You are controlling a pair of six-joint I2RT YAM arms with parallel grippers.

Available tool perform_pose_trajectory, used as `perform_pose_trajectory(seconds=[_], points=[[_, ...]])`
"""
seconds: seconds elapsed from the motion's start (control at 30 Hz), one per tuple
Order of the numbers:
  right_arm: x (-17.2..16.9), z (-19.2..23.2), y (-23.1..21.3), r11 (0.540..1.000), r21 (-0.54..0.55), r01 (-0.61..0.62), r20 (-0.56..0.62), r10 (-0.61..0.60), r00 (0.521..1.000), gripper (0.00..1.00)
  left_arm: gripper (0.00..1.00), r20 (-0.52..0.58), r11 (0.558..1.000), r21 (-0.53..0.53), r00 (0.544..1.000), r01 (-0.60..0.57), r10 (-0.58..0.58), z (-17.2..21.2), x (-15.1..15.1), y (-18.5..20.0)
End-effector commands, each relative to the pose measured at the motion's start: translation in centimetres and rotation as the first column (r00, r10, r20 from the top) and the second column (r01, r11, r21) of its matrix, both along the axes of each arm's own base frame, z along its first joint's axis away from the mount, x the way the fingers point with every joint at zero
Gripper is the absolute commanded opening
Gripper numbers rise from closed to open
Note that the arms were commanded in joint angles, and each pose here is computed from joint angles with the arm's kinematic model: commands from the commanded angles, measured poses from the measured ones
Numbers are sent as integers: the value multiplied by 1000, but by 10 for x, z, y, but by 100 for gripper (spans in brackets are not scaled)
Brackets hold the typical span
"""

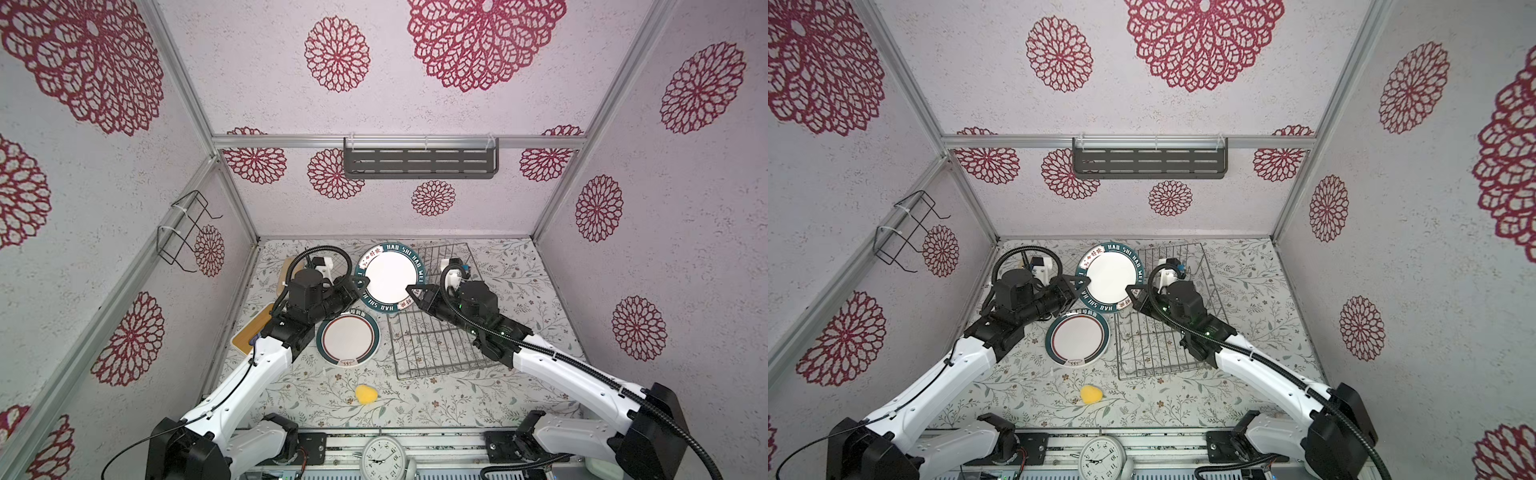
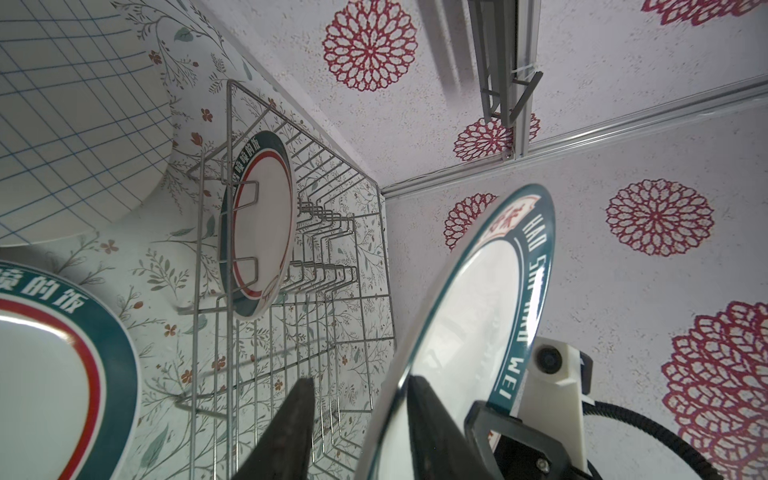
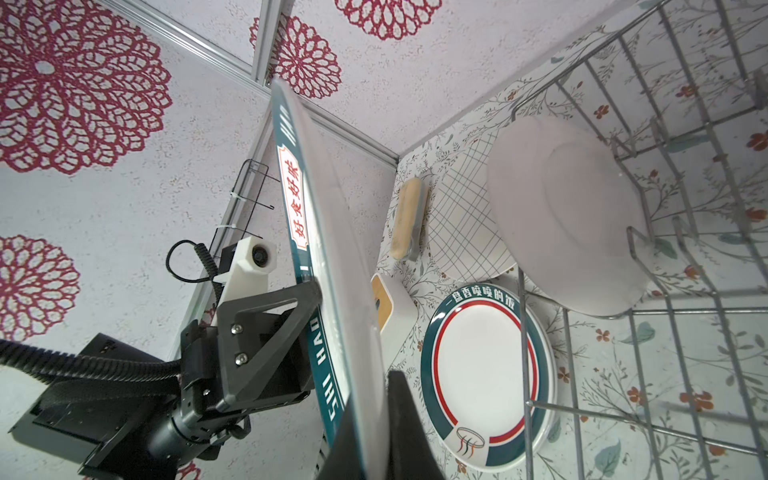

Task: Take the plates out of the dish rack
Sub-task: 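Grasp the plate rim with the left gripper and open the right gripper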

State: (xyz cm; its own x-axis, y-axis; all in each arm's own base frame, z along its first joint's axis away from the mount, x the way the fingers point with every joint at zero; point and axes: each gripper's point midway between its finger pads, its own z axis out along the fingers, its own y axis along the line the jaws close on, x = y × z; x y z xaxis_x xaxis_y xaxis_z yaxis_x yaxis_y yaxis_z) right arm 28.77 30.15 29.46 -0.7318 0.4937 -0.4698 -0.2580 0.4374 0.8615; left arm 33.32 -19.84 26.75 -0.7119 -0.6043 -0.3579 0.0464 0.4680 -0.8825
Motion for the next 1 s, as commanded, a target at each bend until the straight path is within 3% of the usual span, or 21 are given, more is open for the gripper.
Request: perform_pose_trajectory(seconds=[0.0, 0.27, 0.3, 0.53, 0.7, 0.97], points=[[-3, 48, 5, 987, 155, -50, 78, 38, 996, 0, 33, 56, 999, -29, 998, 17, -16, 19, -1, -4], [-3, 46, 2, 977, 203, -66, 63, 54, 997, 0, 3, 61, 999, -33, 998, -12, 14, 19, -2, 2], [-3, 46, 1, 977, 204, -67, 61, 56, 997, 5, 0, 62, 999, -33, 998, -14, 16, 19, -2, 3], [-1, 40, -4, 979, 194, -61, 52, 52, 997, 45, 0, 70, 999, -36, 997, -26, 28, 23, -1, 9], [5, 28, -16, 991, 135, -8, 33, 4, 999, 57, 0, 71, 997, -14, 995, -75, 76, 25, -3, 31], [13, 8, -32, 998, -6, 65, 25, -65, 998, 61, 0, 25, 984, 55, 985, -171, 169, 5, -15, 79]])
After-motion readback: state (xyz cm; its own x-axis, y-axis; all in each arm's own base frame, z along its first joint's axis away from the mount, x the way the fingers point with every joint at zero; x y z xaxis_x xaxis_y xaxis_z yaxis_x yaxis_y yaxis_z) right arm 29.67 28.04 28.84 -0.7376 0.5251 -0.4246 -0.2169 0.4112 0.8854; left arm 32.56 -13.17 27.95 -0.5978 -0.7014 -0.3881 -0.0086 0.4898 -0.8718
